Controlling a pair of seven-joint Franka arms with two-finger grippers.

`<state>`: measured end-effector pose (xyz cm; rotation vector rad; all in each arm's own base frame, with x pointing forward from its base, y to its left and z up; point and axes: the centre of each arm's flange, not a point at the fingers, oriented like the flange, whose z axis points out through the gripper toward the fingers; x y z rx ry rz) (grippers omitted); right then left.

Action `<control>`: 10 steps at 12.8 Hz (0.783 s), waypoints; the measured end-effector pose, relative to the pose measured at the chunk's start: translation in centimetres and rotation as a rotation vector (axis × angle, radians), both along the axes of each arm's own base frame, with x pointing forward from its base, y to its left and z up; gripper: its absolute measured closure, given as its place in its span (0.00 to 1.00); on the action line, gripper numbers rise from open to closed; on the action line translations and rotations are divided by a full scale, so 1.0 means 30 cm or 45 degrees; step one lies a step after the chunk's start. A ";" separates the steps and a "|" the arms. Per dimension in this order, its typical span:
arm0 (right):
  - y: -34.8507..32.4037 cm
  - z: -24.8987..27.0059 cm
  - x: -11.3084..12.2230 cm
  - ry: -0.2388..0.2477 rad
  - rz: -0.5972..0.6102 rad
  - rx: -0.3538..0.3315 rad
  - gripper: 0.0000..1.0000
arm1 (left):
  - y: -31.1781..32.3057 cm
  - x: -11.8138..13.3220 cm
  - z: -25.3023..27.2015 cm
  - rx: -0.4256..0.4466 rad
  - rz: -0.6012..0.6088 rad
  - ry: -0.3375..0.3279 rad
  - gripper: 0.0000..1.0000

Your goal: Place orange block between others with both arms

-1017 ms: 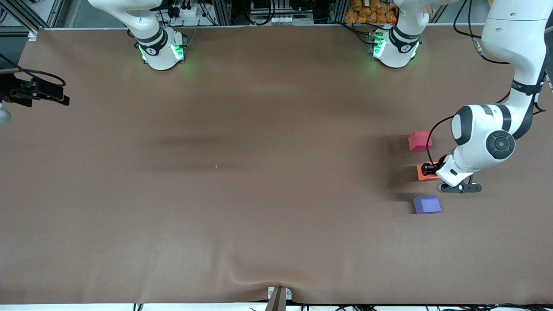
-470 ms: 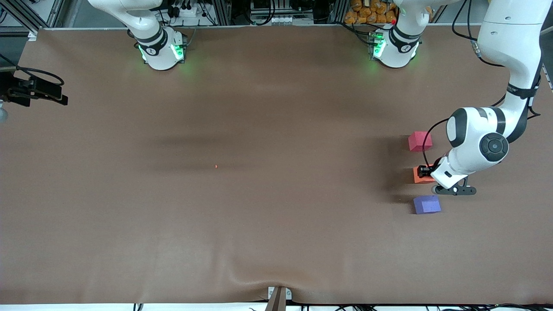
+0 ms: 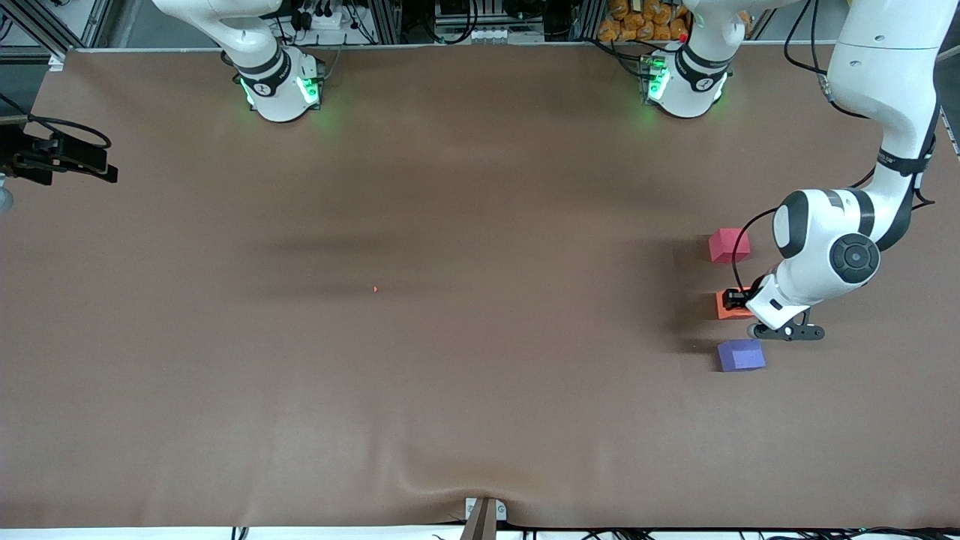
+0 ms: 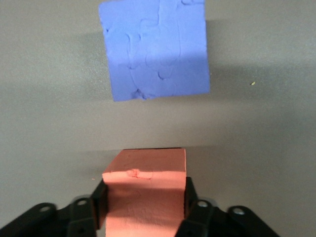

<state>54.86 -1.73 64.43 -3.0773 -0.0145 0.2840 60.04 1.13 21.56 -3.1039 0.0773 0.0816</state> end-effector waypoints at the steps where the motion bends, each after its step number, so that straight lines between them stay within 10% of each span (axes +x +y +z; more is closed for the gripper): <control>1: 0.001 0.000 0.000 0.000 0.000 0.000 0.00 | 0.000 0.008 0.005 0.000 0.000 -0.008 0.20; 3: 0.004 0.001 0.001 -0.002 0.003 -0.001 0.00 | 0.006 0.043 0.048 0.002 0.004 -0.041 0.00; 10: 0.005 0.004 0.001 -0.005 0.004 -0.003 0.00 | 0.065 0.176 0.794 0.053 0.067 -0.070 0.00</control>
